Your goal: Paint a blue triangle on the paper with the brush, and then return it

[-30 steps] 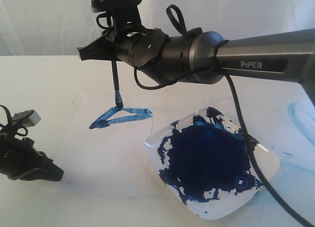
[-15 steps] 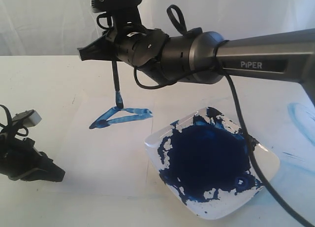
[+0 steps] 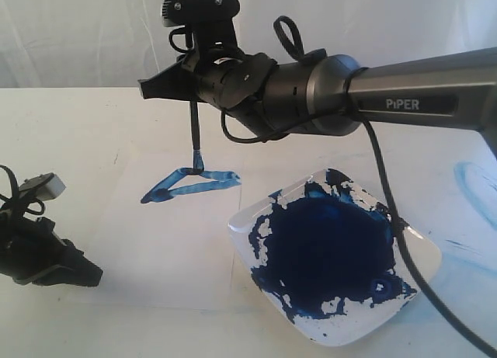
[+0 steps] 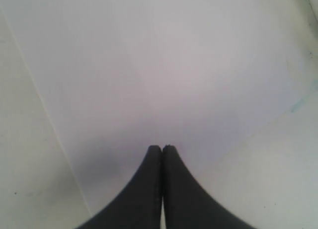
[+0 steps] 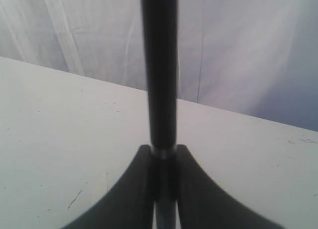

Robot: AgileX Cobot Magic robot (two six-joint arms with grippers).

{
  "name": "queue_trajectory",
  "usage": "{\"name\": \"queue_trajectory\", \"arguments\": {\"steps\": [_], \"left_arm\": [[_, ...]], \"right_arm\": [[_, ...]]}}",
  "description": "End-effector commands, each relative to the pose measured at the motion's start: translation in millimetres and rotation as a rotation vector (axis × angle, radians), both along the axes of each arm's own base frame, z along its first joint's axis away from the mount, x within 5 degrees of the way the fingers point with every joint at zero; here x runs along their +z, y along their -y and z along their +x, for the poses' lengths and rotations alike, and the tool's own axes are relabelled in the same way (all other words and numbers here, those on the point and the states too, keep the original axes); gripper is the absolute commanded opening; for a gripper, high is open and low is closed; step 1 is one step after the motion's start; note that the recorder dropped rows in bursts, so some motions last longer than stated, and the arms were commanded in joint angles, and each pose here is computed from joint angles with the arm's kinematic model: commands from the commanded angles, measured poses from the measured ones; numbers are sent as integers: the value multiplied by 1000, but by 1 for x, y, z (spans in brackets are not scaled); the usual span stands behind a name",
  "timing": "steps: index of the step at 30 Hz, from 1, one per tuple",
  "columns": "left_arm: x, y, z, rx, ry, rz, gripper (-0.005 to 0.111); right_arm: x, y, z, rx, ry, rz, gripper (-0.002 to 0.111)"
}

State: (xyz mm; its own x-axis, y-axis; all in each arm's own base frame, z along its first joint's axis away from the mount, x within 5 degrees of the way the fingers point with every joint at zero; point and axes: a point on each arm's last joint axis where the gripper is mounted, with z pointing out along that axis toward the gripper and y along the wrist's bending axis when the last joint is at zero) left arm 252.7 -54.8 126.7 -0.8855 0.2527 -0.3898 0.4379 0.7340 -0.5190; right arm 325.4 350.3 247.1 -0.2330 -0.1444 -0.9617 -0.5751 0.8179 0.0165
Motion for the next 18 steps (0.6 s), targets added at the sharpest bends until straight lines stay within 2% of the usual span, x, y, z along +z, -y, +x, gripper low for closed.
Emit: {"name": "queue_trajectory", "arguments": {"steps": [1, 18], "left_arm": [[2, 3, -1, -7, -4, -23, 0], [2, 3, -1, -9, -3, -22, 0]], "right_arm": [[-2, 3, 1, -1, -1, -14, 0], [-5, 6, 1, -27, -29, -50, 0]]}}
